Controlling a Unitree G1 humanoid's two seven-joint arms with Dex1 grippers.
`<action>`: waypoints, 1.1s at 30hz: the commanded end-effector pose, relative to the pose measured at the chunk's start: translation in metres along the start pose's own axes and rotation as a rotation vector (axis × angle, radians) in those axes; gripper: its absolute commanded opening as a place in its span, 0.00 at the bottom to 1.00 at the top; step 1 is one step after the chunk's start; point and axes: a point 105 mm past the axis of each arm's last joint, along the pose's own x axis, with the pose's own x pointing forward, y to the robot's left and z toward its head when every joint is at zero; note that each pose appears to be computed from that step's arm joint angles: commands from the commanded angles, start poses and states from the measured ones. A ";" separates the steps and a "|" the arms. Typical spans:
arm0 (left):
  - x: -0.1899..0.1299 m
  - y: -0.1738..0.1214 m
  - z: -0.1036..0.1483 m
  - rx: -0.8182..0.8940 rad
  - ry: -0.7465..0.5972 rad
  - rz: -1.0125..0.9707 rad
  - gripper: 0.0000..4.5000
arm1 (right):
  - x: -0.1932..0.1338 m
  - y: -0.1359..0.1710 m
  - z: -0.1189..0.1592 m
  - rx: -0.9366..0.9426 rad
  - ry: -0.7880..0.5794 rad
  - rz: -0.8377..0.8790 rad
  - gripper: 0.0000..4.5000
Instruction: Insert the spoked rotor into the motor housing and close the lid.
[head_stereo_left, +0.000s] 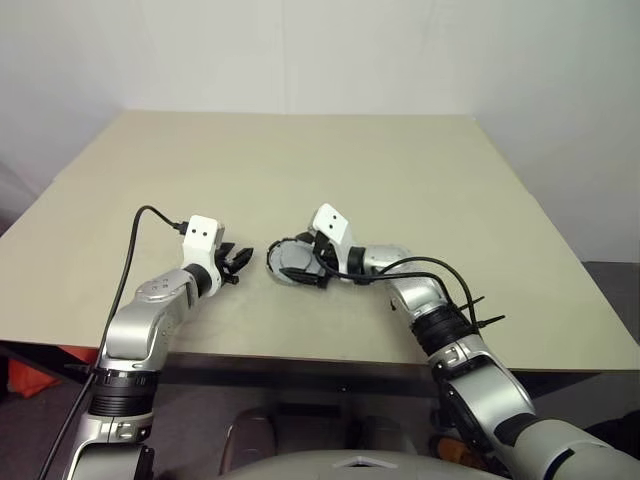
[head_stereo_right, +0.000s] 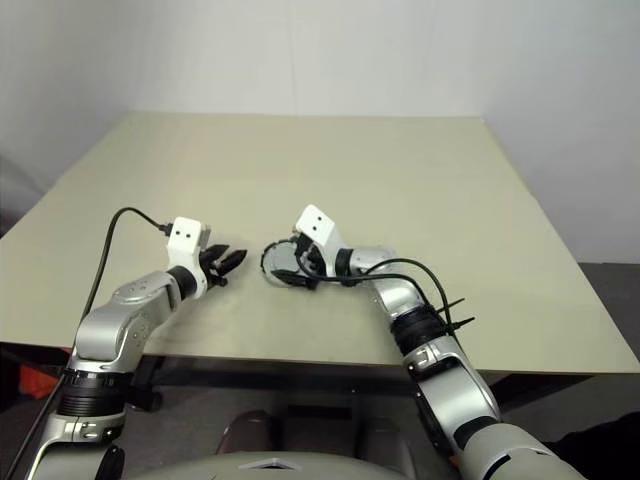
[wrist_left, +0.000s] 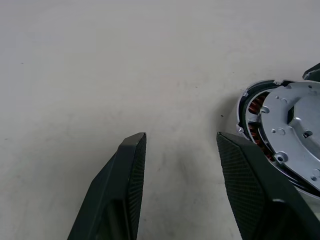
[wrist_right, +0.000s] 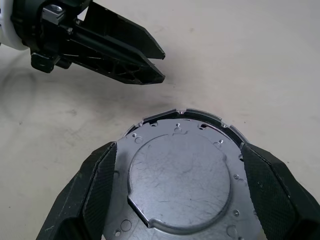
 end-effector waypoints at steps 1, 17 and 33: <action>-0.005 0.001 0.015 0.029 -0.053 0.009 0.53 | 0.003 -0.003 0.015 -0.058 -0.037 -0.001 0.99; -0.005 0.001 0.015 0.026 -0.055 0.013 0.53 | 0.004 -0.006 0.009 -0.057 -0.011 -0.023 0.99; -0.005 0.002 0.015 0.027 -0.056 0.018 0.53 | -0.001 -0.009 0.010 -0.028 0.004 -0.011 0.99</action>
